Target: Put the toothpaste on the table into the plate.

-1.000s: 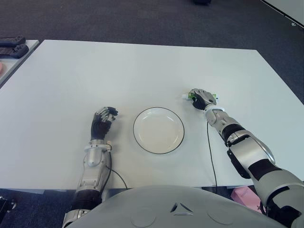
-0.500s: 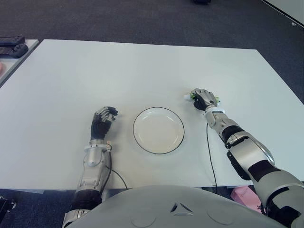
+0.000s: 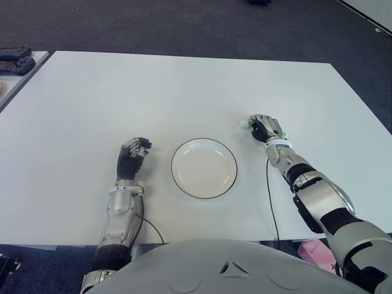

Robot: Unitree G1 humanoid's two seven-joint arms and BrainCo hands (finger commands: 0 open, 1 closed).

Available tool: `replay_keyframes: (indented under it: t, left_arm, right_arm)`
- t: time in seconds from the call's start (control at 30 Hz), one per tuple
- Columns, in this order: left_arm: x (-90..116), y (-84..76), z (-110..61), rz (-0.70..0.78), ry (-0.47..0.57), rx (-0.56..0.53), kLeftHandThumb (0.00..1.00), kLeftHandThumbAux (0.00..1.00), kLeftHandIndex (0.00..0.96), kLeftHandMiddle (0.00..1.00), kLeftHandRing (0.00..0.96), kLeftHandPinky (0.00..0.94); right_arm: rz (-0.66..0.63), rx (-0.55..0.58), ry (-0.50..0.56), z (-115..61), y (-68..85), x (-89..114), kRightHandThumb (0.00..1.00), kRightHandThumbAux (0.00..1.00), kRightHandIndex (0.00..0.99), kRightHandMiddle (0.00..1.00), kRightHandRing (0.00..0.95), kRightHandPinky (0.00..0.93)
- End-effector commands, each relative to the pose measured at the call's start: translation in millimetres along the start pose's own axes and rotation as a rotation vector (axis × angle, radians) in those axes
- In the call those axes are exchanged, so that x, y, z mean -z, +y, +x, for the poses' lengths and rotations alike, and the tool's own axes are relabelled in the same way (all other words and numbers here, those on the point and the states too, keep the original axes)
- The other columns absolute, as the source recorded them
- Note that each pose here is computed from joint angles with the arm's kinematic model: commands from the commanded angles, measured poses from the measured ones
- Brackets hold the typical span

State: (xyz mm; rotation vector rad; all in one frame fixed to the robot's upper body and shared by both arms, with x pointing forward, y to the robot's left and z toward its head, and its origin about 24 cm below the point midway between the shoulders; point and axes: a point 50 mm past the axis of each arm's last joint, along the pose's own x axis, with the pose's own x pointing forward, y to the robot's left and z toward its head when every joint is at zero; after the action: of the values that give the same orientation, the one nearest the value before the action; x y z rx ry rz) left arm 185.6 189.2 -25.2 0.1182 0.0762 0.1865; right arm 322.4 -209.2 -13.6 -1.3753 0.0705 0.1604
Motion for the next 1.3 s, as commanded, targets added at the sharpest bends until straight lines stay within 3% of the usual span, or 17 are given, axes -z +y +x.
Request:
replay_keyframes:
  t: [0.03, 0.23, 0.43, 0.77, 0.97, 1.3]
  left_arm:
    - [7, -2.5, -3.5, -0.002, 0.043, 0.003, 0.717, 0.723, 0.426, 0.454, 0.433, 0.431]
    - [7, -2.4, -2.9, -0.009, 0.046, 0.000, 0.717, 0.723, 0.426, 0.456, 0.437, 0.437]
    - [7, -2.6, -2.4, -0.005, 0.049, -0.004, 0.718, 0.723, 0.426, 0.457, 0.437, 0.436]
    - [7, -3.4, -0.4, 0.006, 0.043, 0.002, 0.718, 0.723, 0.426, 0.457, 0.440, 0.442]
    - [7, -4.1, 0.9, 0.003, 0.037, 0.003, 0.719, 0.723, 0.426, 0.455, 0.435, 0.438]
    - [7, -5.7, 2.3, -0.002, 0.033, 0.008, 0.717, 0.723, 0.426, 0.454, 0.440, 0.441]
  right_arm:
    - [0.033, -0.039, 0.024, -12.8, 14.7, 9, 0.845, 0.679, 0.412, 0.572, 0.824, 0.824]
    - [0.058, 0.029, -0.012, -10.5, 8.5, 4, 0.846, 0.678, 0.413, 0.571, 0.838, 0.846]
    - [0.127, 0.190, -0.149, -0.1, -16.7, -15, 0.847, 0.678, 0.411, 0.569, 0.850, 0.850]
    - [0.221, 0.309, -0.314, -1.5, -33.3, -33, 0.846, 0.680, 0.404, 0.559, 0.857, 0.863]
    - [0.375, 0.339, -0.450, -11.5, -34.6, -55, 0.846, 0.679, 0.404, 0.557, 0.865, 0.869]
    - [0.511, 0.322, -0.583, -28.2, -33.7, -84, 0.846, 0.679, 0.404, 0.556, 0.872, 0.877]
